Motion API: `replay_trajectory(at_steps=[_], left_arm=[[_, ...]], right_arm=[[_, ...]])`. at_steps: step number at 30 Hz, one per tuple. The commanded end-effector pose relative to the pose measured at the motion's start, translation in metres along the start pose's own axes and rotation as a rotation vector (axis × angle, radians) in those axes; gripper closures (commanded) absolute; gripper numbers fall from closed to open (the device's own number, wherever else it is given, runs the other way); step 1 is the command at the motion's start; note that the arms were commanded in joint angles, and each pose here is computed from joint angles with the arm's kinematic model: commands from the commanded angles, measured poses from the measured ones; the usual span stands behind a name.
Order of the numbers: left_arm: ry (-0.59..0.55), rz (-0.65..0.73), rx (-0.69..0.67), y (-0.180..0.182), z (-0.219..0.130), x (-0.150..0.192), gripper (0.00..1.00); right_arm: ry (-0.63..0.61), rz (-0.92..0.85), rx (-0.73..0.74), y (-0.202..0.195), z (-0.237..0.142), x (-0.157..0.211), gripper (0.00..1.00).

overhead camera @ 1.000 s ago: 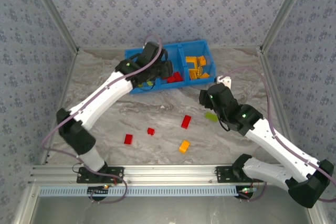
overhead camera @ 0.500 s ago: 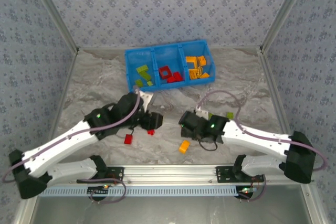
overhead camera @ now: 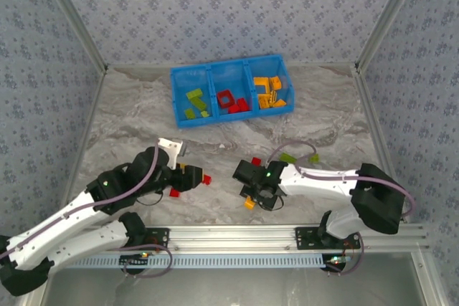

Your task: Sort the legos into containers by color

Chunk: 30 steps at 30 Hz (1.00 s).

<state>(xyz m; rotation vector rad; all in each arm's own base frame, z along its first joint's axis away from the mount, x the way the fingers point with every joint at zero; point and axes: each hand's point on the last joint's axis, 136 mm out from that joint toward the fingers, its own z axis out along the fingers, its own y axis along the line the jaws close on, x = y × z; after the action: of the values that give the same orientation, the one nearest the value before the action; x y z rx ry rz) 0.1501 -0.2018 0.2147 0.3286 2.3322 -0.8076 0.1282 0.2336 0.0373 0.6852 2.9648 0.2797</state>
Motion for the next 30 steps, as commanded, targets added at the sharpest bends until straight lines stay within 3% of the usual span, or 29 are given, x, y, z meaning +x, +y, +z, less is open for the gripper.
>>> replay_trajectory(at_steps=[1,5,8,13,17,20,25,30], left_arm=[[-0.025,-0.003,0.007,-0.005,-0.007,-0.009,0.37],[-0.029,-0.004,0.014,-0.007,-0.006,-0.011,0.37],[-0.032,-0.004,0.018,-0.009,-0.006,-0.013,0.37],[-0.038,-0.003,0.025,-0.012,-0.006,-0.017,0.38],[-0.051,0.000,0.065,-0.024,-0.004,-0.025,0.38],[-0.077,0.004,0.091,-0.037,0.000,-0.041,0.38],[-0.116,0.039,0.129,-0.067,0.017,-0.075,0.38],[-0.191,0.063,0.137,-0.093,0.037,-0.116,0.38]], right_arm=[[0.044,0.049,0.000,0.005,0.011,0.006,0.36],[0.077,0.055,0.007,0.008,0.021,0.010,0.40],[0.084,0.055,0.026,0.005,0.025,0.011,0.50],[0.043,0.033,0.044,0.005,0.019,0.001,0.71],[-0.046,-0.007,0.057,0.005,-0.006,-0.018,0.76],[-0.179,-0.058,0.040,0.007,-0.046,-0.054,0.75],[-0.392,-0.164,0.012,0.024,-0.111,-0.147,0.74],[-0.565,-0.316,0.096,0.052,-0.139,-0.241,0.75]])
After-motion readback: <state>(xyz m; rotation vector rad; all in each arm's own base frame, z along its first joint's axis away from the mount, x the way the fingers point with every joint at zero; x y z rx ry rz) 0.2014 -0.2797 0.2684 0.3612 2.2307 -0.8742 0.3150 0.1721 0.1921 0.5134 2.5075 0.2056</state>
